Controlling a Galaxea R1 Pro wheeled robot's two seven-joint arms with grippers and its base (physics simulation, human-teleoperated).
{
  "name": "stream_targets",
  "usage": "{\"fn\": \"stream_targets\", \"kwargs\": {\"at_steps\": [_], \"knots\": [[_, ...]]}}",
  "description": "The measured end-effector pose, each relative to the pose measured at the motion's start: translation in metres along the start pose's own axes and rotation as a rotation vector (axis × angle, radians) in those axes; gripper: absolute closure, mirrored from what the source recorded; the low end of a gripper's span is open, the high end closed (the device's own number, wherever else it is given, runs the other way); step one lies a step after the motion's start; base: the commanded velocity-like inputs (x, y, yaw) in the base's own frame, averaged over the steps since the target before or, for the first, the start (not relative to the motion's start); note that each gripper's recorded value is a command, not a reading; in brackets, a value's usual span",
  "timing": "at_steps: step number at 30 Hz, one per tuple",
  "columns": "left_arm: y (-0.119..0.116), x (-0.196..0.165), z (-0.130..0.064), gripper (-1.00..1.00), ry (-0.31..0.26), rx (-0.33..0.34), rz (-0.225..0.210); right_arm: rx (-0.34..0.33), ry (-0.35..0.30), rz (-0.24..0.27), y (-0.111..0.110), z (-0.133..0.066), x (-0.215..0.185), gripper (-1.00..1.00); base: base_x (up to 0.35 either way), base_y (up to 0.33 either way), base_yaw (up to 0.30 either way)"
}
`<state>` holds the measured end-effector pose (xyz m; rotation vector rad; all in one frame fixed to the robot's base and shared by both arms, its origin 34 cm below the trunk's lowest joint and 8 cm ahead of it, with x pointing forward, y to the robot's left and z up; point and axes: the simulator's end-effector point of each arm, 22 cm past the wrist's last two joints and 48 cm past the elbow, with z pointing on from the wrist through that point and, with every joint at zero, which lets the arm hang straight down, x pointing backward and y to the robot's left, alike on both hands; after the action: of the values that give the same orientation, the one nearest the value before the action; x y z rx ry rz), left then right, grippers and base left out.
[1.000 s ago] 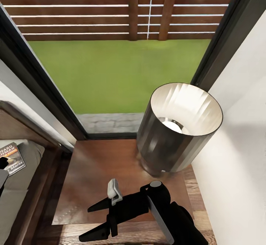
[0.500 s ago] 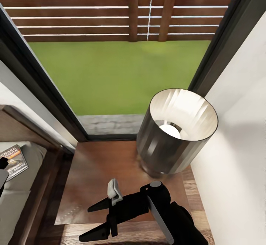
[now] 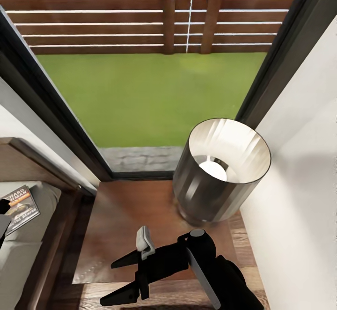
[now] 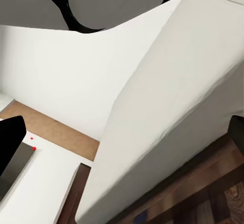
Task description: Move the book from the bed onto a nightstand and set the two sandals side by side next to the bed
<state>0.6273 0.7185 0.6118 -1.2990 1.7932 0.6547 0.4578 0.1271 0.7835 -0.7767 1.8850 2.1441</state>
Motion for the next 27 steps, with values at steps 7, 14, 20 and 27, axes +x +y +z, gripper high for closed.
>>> {"fn": "stream_targets", "kwargs": {"at_steps": [7,14,20,27], "knots": [[-0.002,-0.011,-0.006,-1.00,-0.002,0.001,-0.001,0.000,0.000,0.001,0.010,0.001,-0.007,-1.00,0.000,0.000,0.000],[-0.003,-0.022,-0.013,-1.00,-0.003,0.000,0.000,0.000,0.000,0.000,0.020,0.001,-0.013,-1.00,0.000,0.000,0.000],[-0.003,-0.031,-0.018,-1.00,-0.004,0.000,0.001,0.000,0.000,0.001,0.029,0.002,-0.018,-1.00,0.000,0.000,0.000],[-0.004,-0.035,-0.020,-1.00,-0.004,-0.001,0.002,0.000,0.000,0.001,0.033,0.002,-0.021,-1.00,0.000,0.000,0.000]]}}
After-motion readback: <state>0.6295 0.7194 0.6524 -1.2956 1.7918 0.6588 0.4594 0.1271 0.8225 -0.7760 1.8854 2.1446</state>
